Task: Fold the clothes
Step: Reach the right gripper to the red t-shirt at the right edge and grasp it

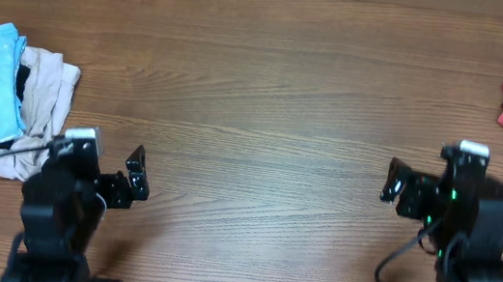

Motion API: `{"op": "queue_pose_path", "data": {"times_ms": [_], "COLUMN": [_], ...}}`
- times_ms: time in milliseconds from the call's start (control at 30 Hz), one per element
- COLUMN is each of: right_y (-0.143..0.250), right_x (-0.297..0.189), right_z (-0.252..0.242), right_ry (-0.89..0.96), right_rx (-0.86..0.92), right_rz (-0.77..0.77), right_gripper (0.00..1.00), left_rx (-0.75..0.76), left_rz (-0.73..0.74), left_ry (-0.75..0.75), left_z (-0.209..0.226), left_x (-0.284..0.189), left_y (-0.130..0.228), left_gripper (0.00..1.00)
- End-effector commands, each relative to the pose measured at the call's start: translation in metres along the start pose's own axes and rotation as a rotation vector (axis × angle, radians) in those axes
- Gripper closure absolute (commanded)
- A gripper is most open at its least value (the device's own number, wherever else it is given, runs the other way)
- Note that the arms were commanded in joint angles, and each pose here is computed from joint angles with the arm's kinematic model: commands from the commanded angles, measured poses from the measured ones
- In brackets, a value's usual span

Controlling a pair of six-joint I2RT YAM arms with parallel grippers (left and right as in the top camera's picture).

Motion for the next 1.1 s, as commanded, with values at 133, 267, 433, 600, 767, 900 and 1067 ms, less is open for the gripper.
{"op": "queue_pose_path", "data": {"times_ms": [133,267,433,600,767,900,1067], "right_y": [-0.035,-0.033,-0.020,0.004,0.035,0.056,0.075], "right_x": [0.024,0.038,0.047,0.053,0.061,0.060,0.060], "right_z": [0.006,-0.030,-0.095,-0.181,-0.247,-0.277,-0.301], "right_ry": [0.090,0.324,0.580,0.846,1.012,1.094,1.135], "right_rx": [0.083,0.321,0.644,1.019,1.207,1.268,1.321], "right_rz": [0.092,0.105,0.175,0.212,0.252,0.281,0.311], "right_gripper": [0.00,0.00,0.00,0.00,0.00,0.00,0.00], "left_rx": [-0.030,-0.031,-0.031,-0.030,-0.030,-0.030,-0.030], "left_rz": [0.165,0.181,0.181,0.173,0.173,0.173,0.172], "left_ry": [0.050,0.048,0.048,0.048,0.048,0.048,0.048], "left_z": [-0.009,-0.009,-0.009,-0.009,-0.009,-0.009,-0.009], "left_x": [0.007,0.011,0.011,0.011,0.011,0.011,0.011], "left_y": [-0.037,-0.037,-0.037,-0.039,-0.039,-0.039,-0.039], "left_gripper": [0.00,0.00,0.00,0.00,0.00,0.00,0.00]}}
Point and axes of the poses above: each gripper's point midway between its finger pads, its own x axis out along the fingers, its own z axis along the line the jaws close on, y = z × x, the point moved 9 cm from there along -x, back along the fingers, and after that the axes turned 4 degrees about x, right-handed, at the moved point
